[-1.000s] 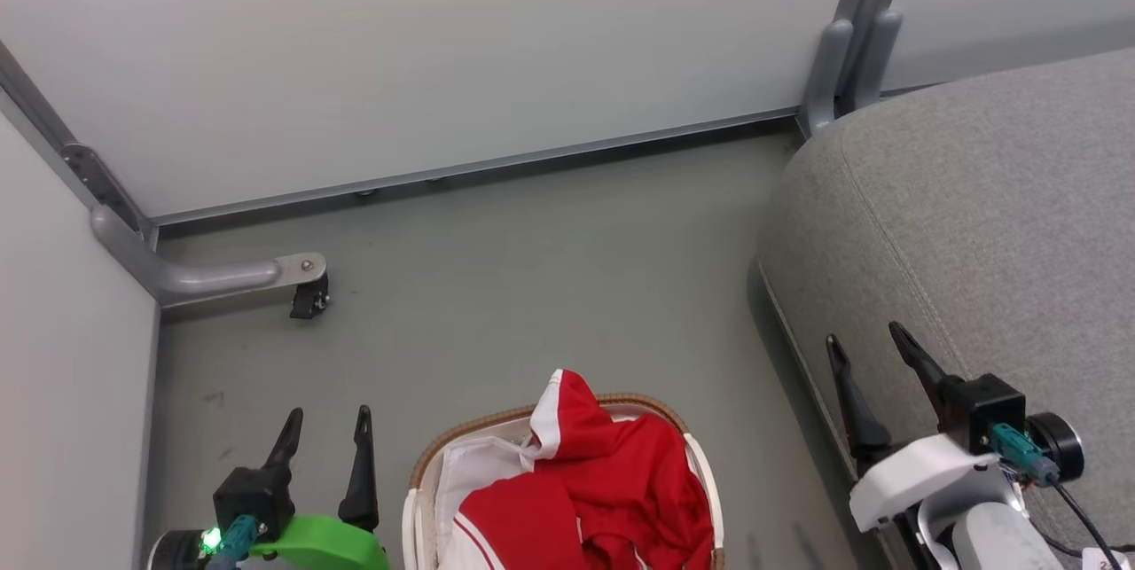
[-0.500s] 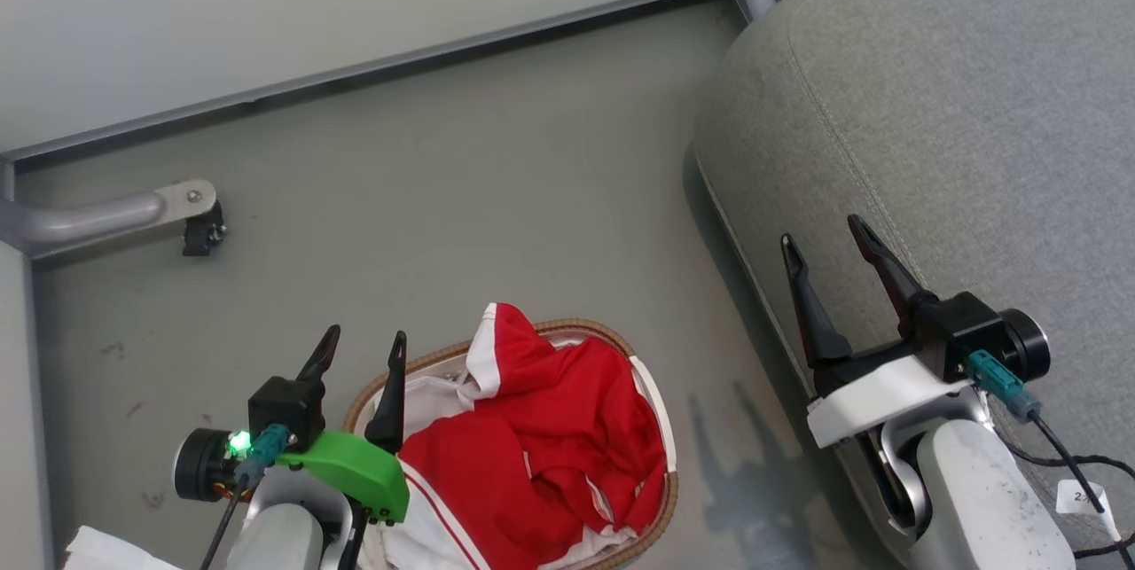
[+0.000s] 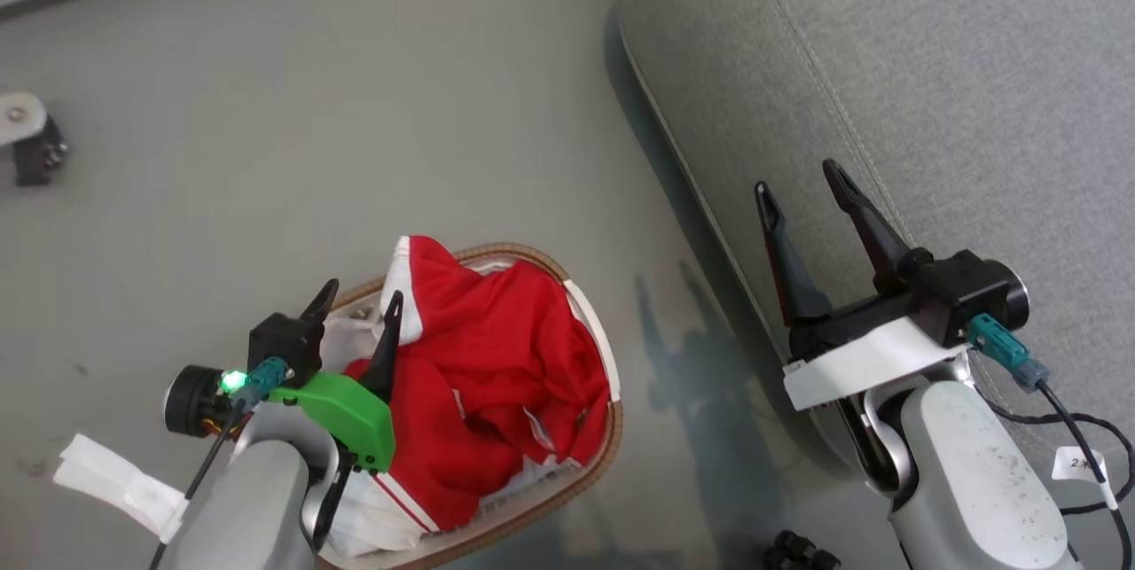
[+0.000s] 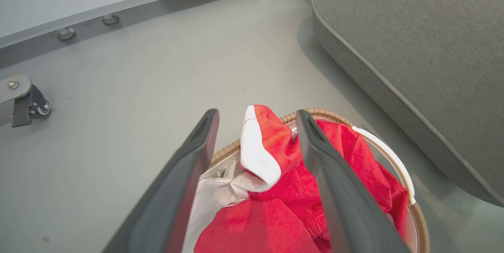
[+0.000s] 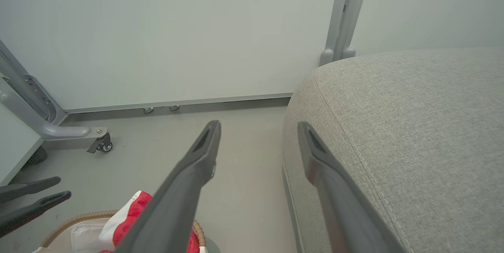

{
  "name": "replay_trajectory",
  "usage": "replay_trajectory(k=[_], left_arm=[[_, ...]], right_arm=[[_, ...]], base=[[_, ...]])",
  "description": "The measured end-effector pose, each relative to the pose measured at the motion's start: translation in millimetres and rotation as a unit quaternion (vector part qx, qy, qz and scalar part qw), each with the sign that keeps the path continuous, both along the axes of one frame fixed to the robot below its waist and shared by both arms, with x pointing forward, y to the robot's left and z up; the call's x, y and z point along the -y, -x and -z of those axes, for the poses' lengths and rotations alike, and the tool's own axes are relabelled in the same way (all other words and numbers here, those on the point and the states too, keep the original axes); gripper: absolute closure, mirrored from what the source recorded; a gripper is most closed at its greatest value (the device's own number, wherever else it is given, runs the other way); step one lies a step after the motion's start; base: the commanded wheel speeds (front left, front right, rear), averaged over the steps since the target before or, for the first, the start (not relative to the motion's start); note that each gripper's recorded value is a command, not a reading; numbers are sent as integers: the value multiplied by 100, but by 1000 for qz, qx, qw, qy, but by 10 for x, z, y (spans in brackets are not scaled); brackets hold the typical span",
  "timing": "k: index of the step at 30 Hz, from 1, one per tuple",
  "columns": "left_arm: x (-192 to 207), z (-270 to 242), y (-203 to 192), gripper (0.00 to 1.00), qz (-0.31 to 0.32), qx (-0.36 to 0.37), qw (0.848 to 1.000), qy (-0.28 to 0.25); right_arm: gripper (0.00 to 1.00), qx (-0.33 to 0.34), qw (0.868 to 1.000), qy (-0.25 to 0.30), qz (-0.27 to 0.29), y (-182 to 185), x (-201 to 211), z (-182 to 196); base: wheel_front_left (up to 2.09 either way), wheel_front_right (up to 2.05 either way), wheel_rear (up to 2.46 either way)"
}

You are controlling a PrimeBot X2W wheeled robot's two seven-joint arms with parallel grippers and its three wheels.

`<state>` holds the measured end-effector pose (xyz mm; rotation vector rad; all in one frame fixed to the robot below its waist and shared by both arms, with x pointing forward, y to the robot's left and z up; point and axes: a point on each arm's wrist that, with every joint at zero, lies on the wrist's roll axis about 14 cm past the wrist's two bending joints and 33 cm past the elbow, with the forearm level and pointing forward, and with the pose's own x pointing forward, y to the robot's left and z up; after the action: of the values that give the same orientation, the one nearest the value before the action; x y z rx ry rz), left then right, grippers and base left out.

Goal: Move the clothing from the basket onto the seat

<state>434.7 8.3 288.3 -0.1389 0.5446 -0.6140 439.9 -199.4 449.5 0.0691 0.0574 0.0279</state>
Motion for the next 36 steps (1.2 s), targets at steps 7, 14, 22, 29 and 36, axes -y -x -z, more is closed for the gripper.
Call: replay_trajectory(k=[7, 14, 22, 29, 36], left_arm=[[122, 486, 43, 0, 34, -56, 998, -9], [149, 1042, 212, 0, 58, -126, 990, -30], [250, 1326, 284, 0, 79, -156, 984, -23], [422, 1412, 326, 0, 110, -160, 981, -2], [664, 1372, 412, 0, 152, -163, 975, 27]], right_arm=[[0, -32, 999, -1, 7, -62, 61, 269], [0, -68, 998, -2, 10, -101, 89, 584], [0, -99, 995, -4, 12, -116, 113, 848], [0, -118, 993, -11, 1, -147, 34, 1039], [0, -128, 992, -15, -6, -146, -17, 1120]], base=[[0, 0, 0], [0, 0, 0], [0, 0, 0], [0, 0, 0], [0, 0, 0]])
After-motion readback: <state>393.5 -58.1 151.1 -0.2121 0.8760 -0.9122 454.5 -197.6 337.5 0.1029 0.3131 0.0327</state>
